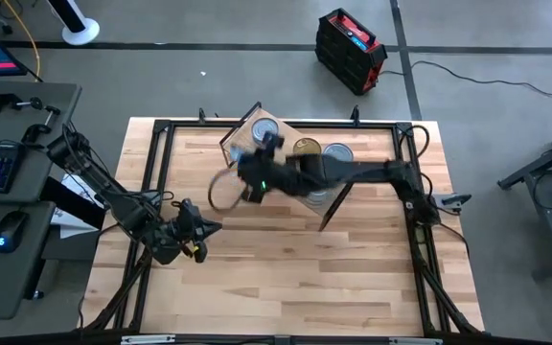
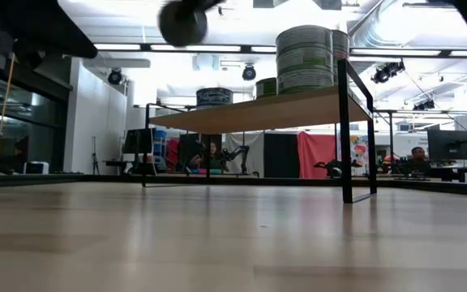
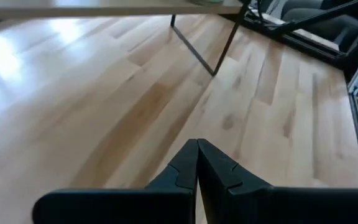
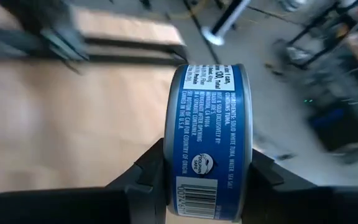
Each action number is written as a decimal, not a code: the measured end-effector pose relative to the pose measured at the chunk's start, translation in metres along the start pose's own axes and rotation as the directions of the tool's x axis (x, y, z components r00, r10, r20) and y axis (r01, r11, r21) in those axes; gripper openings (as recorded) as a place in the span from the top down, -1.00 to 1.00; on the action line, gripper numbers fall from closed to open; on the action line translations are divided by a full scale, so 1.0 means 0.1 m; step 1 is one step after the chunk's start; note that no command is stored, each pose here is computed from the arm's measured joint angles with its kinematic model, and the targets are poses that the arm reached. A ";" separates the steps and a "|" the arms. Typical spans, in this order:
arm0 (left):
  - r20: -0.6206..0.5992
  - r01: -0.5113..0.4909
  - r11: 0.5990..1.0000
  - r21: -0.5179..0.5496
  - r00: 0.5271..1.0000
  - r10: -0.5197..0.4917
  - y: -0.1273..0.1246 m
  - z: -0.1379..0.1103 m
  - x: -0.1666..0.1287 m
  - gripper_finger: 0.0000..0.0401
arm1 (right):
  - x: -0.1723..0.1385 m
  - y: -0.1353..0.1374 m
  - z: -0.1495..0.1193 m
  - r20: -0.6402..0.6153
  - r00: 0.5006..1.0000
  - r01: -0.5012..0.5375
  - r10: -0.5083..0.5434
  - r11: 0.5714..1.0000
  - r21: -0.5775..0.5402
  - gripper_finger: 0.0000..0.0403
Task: Stack canned seafood by type on shelf
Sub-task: Stack the blue tuna can on top of the other blue tuna cans on the shelf, then return to Home Position
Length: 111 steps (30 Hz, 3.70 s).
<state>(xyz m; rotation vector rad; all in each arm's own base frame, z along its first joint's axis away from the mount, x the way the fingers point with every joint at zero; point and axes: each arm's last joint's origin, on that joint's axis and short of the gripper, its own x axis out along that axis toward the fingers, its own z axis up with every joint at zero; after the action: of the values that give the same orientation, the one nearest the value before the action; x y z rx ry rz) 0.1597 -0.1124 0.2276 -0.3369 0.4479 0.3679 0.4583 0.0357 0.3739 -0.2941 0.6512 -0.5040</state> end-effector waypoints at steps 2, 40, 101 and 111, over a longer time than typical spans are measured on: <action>0.001 0.006 1.000 -0.027 1.000 -0.006 -0.03 -0.01 0.02 1.00 | 0.14 -0.19 -0.03 -0.035 0.998 0.058 -0.061 0.994 -0.090 0.45; 0.043 0.050 0.915 -0.400 0.998 -0.036 -0.34 -0.19 0.42 1.00 | 0.84 -0.84 -0.49 -0.260 0.952 0.002 -0.162 0.851 -0.526 -0.37; 0.350 0.386 0.909 -0.157 0.882 -0.314 1.25 -0.29 0.21 1.00 | -1.69 0.76 -1.92 -0.007 0.844 -0.324 0.536 0.521 0.790 1.00; 0.328 0.377 0.912 -0.162 0.892 -0.311 1.26 -0.31 0.22 1.00 | -1.23 0.30 -2.49 0.414 0.718 -0.686 0.560 0.470 0.555 1.00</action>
<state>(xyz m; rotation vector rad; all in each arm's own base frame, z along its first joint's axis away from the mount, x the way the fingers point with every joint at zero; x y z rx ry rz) 0.1150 -0.0082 0.1615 -0.5615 0.0448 0.1128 0.2253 0.1006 0.2337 0.6139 0.3126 0.0425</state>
